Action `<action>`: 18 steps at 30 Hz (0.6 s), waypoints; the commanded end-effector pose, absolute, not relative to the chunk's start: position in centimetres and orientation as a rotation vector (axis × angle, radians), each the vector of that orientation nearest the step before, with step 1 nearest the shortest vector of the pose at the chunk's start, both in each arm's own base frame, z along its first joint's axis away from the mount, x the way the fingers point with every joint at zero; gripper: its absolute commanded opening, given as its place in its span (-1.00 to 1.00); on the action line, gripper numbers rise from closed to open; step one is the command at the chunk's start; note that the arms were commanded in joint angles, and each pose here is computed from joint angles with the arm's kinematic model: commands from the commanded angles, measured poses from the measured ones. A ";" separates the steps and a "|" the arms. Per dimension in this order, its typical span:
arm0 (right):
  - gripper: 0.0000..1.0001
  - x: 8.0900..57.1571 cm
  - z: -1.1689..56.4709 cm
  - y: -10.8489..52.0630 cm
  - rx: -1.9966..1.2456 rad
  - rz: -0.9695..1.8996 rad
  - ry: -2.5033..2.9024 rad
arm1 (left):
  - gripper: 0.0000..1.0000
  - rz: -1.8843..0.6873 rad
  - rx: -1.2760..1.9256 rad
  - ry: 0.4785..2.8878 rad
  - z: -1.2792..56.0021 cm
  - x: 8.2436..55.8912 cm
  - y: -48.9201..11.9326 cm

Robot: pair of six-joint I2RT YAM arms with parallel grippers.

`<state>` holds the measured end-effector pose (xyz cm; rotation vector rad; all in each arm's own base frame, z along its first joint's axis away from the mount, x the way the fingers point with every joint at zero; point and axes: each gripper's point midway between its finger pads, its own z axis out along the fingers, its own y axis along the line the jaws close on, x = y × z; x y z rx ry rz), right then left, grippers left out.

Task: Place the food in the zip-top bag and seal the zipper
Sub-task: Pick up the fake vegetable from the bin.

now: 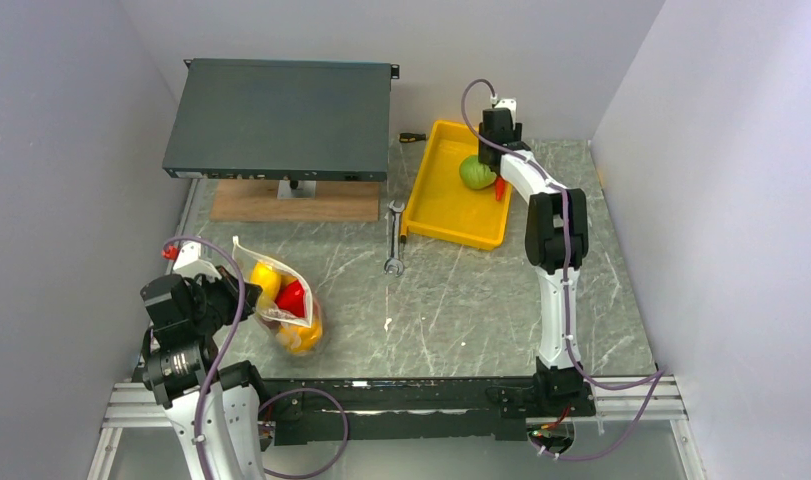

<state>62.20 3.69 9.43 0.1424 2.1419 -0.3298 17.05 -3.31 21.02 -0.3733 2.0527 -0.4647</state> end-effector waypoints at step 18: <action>0.16 55.8 16.0 15.7 0.206 0.873 2.157 | -1.00 -0.471 -0.325 2.017 22.0 17.3 -3.6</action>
